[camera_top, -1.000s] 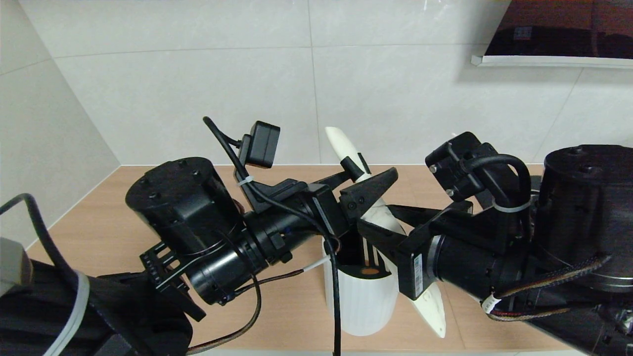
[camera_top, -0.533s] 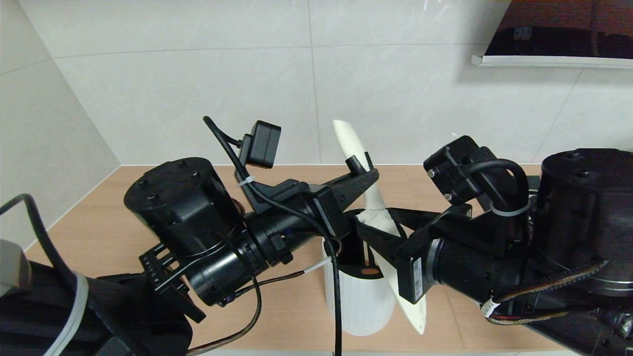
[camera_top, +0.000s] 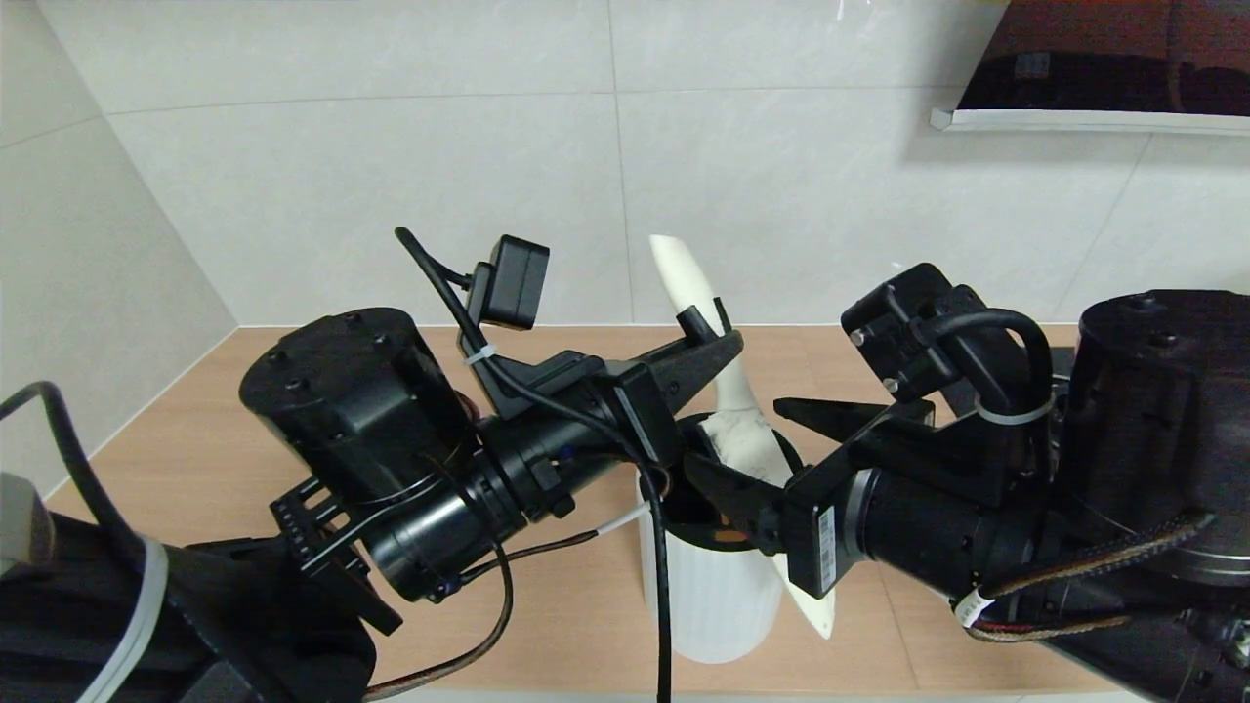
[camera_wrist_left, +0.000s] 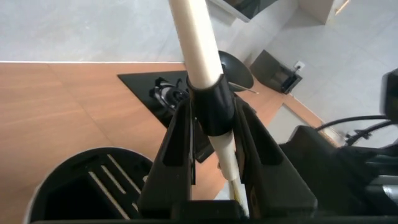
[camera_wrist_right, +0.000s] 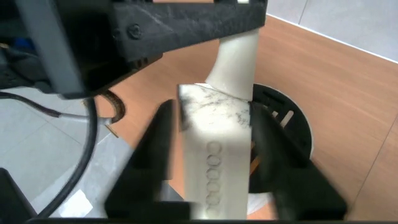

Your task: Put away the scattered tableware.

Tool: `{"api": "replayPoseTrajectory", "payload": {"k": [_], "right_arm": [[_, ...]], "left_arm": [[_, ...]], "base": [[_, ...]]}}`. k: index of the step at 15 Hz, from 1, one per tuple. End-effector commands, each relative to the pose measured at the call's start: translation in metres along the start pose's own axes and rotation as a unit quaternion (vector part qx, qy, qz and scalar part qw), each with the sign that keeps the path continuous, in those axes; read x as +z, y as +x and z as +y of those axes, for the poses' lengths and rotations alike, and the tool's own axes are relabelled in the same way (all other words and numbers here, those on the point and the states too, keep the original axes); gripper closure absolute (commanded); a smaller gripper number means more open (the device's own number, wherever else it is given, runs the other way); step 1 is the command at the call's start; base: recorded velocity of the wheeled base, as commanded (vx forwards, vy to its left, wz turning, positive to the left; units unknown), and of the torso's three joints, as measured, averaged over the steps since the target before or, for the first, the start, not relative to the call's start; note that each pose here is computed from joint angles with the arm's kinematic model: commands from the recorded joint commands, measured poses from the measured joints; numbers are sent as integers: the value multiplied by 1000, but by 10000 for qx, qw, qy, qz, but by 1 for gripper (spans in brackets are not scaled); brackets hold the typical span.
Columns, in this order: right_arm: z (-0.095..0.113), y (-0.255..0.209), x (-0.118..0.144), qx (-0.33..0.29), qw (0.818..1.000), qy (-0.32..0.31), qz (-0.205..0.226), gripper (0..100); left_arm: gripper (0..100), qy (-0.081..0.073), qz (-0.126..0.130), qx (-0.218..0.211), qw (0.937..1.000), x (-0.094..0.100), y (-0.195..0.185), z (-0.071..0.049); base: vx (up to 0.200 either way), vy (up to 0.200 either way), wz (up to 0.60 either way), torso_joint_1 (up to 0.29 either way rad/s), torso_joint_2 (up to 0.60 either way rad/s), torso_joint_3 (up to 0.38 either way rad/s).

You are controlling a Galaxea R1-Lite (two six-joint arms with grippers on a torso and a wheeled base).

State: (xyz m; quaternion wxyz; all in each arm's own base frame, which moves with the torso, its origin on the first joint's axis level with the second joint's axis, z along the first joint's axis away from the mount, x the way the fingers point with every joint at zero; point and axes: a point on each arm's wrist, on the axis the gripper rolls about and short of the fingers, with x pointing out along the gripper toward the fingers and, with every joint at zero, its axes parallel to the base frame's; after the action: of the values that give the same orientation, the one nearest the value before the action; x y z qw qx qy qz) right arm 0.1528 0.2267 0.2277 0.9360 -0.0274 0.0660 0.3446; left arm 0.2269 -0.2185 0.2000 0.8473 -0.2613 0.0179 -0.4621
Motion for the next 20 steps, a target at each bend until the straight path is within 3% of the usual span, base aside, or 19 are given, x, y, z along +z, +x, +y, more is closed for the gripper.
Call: {"api": "replayPoseTrajectory", "payload": {"k": [1, 2, 3, 5, 7, 9, 12, 13, 14, 17, 19, 20], "right_arm": [[0, -1, 1, 3, 10000, 11, -25, 0], [0, -1, 1, 3, 10000, 11, -25, 0], [-4, -15, 11, 8, 9993, 87, -377, 0], [-12, -31, 22, -61, 9977, 154, -656, 0], [-31, -40, 31, -400, 9952, 219, -865, 0], [-51, -45, 36, -787, 9916, 265, -988, 0], [-66, -47, 38, -1075, 9883, 285, -1044, 0], [-71, -46, 38, -1174, 9873, 292, -1030, 0], [-72, -46, 38, -1204, 9869, 294, -1030, 0], [-75, -45, 38, -1220, 9868, 290, -1023, 0], [-75, -41, 35, -1184, 9880, 276, -956, 0], [-76, -39, 34, -1200, 9881, 272, -926, 0]], "left_arm": [[100, 24, -143, -36, 9999, 8, -3, -5], [100, 24, -143, -36, 9999, 8, -3, -5], [100, 76, -426, -60, 9990, 28, -9, -17], [100, 171, -534, 95, 9984, 51, -22, -23], [100, 436, -886, 518, 9938, 72, -27, -27], [100, 860, -971, 1118, 9852, 84, -33, -33], [100, 1435, -913, 1235, 9777, 97, -50, -45], [100, 1901, -676, 1359, 9699, 102, -59, -51], [100, 2119, -366, 1589, 9636, 101, -65, -53], [100, 1950, -521, 2163, 9552, 95, -51, -53], [100, 1903, -893, 2235, 9518, 99, -39, -58], [100, 1902, -923, 2219, 9519, 97, -36, -60]], "base": [[0, 0, 0, 0, 0, 0], [0, 0, 0, 0, 0, 0], [0, 0, 0, 0, 0, 0], [0, 0, 0, 0, 0, 0], [0, 0, 0, 0, 0, 0], [0, 0, 0, 0, 0, 0], [0, 0, 0, 0, 0, 0], [0, 0, 0, 0, 0, 0], [0, 0, 0, 0, 0, 0], [0, 0, 0, 0, 0, 0], [0, 0, 0, 0, 0, 0], [0, 0, 0, 0, 0, 0]]}}
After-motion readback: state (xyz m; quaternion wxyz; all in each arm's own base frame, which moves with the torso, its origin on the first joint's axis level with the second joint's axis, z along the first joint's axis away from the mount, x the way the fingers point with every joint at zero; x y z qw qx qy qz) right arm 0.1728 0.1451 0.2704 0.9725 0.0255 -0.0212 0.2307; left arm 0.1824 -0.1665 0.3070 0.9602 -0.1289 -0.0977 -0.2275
